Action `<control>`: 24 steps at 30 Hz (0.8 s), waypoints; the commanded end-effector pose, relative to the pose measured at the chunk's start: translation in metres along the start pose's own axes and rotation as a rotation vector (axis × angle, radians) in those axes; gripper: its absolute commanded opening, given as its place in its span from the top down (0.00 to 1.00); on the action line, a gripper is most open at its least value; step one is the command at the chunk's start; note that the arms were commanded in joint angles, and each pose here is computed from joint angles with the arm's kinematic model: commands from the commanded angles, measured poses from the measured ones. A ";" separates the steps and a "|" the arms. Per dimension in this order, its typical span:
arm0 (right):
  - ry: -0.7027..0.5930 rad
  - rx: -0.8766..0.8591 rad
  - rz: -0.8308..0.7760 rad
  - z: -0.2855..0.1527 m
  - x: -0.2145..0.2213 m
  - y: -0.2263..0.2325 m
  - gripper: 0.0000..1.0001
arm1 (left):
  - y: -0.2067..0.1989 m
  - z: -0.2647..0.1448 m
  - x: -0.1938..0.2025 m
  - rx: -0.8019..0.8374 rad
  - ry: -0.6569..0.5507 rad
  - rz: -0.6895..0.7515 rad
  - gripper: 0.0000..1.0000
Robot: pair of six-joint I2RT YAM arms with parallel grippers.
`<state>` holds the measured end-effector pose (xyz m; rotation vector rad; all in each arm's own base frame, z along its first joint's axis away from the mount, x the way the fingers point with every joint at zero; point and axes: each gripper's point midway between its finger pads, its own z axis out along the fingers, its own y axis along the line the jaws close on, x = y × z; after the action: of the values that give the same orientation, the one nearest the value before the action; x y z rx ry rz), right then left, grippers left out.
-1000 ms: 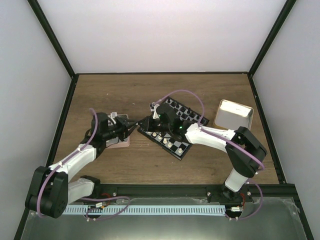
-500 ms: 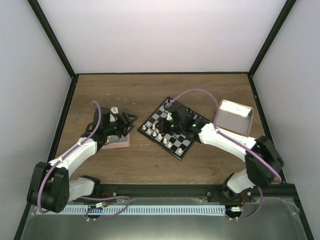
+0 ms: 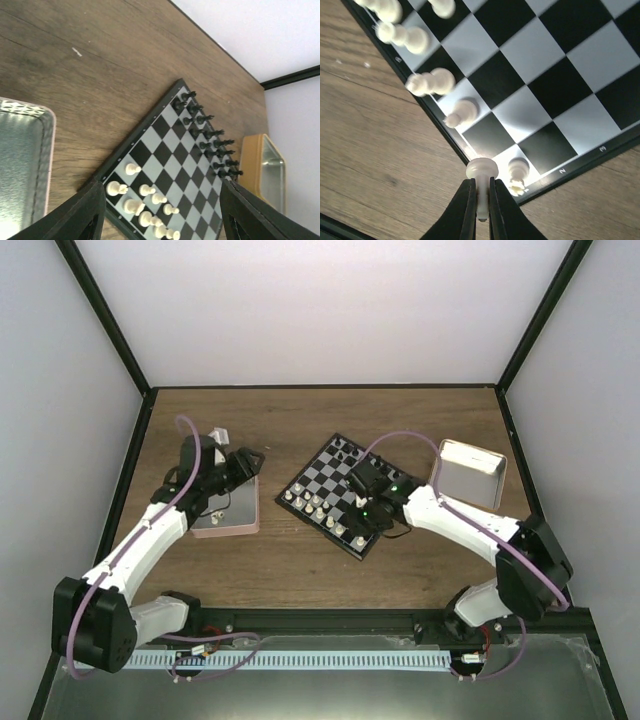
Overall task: Set up the chess pieces on the board
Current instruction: Place the chess piece on the chessboard.
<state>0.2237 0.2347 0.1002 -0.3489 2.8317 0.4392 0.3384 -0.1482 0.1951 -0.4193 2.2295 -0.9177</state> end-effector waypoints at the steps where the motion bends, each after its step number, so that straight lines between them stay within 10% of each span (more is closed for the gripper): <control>1: 0.074 0.061 -0.049 0.003 0.010 -0.009 0.99 | 0.011 -0.002 -0.001 -0.059 -0.005 0.063 0.35; 24: 0.111 0.078 -0.111 0.040 -0.004 -0.001 0.93 | 0.022 0.011 0.014 -0.072 0.064 0.047 0.35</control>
<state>0.2271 0.2378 0.0531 -0.5002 2.9527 0.2741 0.3346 -0.1451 0.1706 -0.3930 2.3192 -0.8440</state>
